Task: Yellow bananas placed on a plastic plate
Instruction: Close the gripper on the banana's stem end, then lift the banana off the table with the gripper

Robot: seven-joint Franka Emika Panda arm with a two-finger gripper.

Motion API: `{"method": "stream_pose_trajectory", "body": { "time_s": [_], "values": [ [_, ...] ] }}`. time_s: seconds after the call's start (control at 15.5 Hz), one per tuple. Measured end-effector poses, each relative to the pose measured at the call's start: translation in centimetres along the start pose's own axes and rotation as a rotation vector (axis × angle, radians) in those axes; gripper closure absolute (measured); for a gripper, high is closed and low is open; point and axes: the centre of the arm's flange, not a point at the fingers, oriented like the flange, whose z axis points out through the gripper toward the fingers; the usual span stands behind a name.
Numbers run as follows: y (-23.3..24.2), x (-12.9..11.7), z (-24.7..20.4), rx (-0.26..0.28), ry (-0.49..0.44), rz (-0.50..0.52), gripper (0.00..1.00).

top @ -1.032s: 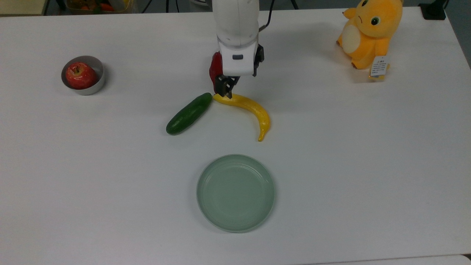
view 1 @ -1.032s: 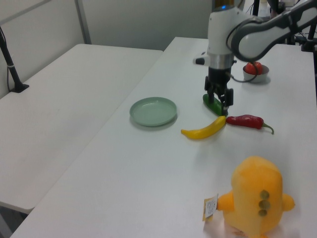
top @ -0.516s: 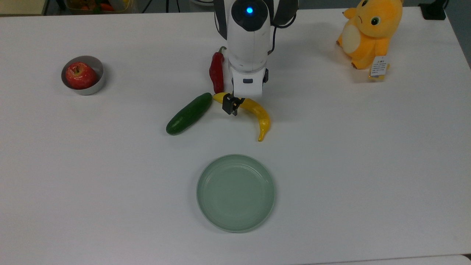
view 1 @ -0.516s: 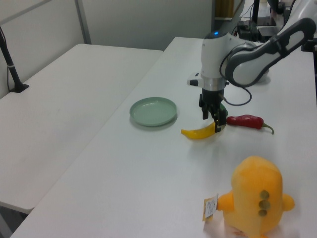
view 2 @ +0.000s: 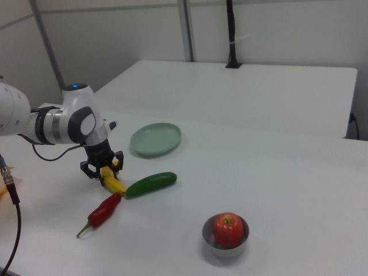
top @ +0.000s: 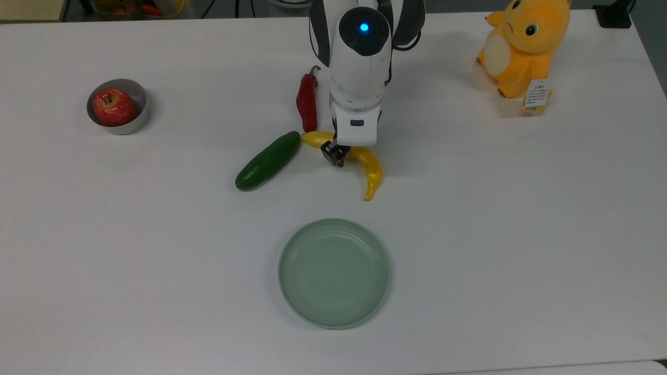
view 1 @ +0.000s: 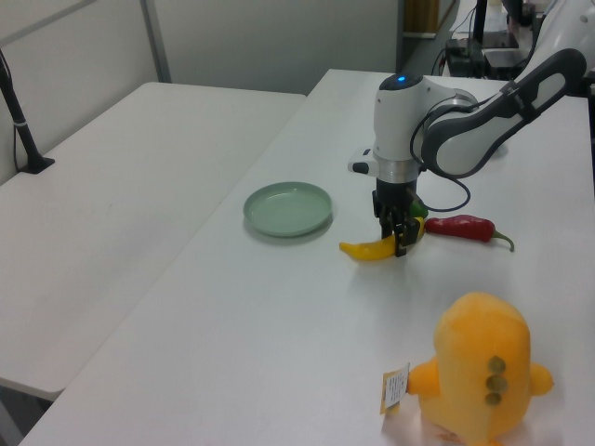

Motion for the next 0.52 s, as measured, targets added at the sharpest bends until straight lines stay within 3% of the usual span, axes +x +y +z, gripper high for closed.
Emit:
{"method": "stream_pose_trajectory", "body": {
  "time_s": [0.13,0.52],
  "values": [
    [0.02,0.05,-0.19,-0.002,0.003,0.000,0.70],
    [0.00,0.06,-0.20,-0.002,0.003,0.006,0.72]
  ]
}}
